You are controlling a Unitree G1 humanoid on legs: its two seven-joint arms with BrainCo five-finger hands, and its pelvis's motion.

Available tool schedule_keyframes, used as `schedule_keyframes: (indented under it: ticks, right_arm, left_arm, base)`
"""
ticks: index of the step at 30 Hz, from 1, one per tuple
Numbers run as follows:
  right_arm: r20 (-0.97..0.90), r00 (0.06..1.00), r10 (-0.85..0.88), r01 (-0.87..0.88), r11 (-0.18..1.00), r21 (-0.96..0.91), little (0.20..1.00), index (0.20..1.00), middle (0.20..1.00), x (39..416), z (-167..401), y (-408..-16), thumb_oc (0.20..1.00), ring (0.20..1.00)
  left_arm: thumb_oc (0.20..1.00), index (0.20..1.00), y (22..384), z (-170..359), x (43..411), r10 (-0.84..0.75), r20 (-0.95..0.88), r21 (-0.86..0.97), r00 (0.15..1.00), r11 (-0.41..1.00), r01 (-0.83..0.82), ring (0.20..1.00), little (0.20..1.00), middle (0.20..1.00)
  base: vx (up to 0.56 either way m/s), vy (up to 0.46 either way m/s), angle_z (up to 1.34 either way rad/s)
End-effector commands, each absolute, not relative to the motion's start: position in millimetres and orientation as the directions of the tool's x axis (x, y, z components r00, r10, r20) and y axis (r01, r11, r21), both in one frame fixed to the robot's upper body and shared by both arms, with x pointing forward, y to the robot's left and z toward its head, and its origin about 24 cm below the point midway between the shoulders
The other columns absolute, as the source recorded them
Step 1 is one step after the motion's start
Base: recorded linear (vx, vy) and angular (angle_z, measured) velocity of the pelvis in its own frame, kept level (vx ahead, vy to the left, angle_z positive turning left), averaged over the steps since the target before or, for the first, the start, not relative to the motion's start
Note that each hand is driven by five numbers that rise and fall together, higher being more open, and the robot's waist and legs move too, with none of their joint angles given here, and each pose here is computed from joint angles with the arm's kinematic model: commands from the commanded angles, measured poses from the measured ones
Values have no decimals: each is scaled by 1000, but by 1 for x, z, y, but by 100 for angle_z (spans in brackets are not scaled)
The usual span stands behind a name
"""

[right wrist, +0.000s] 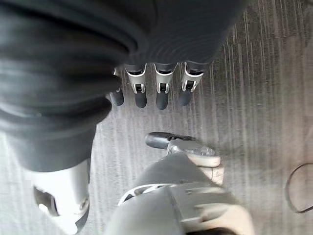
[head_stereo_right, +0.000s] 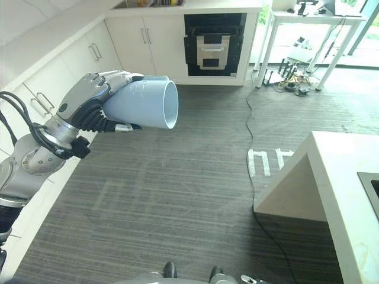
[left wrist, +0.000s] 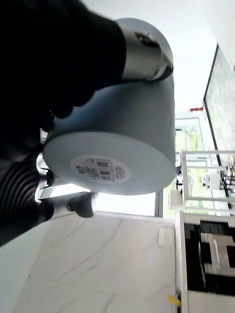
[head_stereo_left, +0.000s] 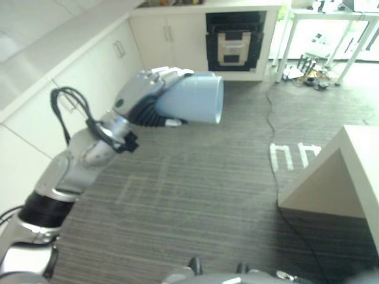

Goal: Place the dishes in the dishwasher.

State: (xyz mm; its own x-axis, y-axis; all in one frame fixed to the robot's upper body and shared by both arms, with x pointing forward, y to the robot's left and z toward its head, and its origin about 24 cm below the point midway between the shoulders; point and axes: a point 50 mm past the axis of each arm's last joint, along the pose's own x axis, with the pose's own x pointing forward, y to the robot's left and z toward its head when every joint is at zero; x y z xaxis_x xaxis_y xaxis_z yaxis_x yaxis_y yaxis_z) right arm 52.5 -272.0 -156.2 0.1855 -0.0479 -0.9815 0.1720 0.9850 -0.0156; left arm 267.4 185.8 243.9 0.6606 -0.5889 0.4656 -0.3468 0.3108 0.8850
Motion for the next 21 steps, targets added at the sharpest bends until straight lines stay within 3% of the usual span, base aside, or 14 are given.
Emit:
schedule_keyframes:
  ticks: [1,5,14,15,21]
  right_arm:
    - [-986,161,-50,141,990,-27,1000,1000,1000,57,-154,-279,1000,1000]
    - [-981,181,-66,223,975,-24,1000,1000,1000,61,-152,-282,1000,1000]
    - [-988,153,-23,202,979,9,1000,1000,1000,50,-156,-272,1000,1000]
    - [-892,452,36,352,911,215,1000,1000,1000,116,-138,-275,1000,1000]
    - [-896,445,-5,374,909,181,1000,1000,1000,108,-141,-276,1000,1000]
  left_arm:
    - [200,200,201,284,264,-527,575,818,626,373,-437,200,200,200]
    - [200,200,199,288,257,-579,558,829,594,375,-414,200,200,200]
    - [200,200,190,287,265,-601,526,850,602,357,-386,200,200,200]
    - [200,200,195,241,308,-403,543,804,737,504,-316,200,200,200]
    - [200,200,193,239,311,-387,533,801,753,517,-301,200,200,200]
  base:
    - [-24,-72,17]
    - [-41,31,18]
    - [34,78,-5]
    - [-3,25,-4]
    - [14,36,0]
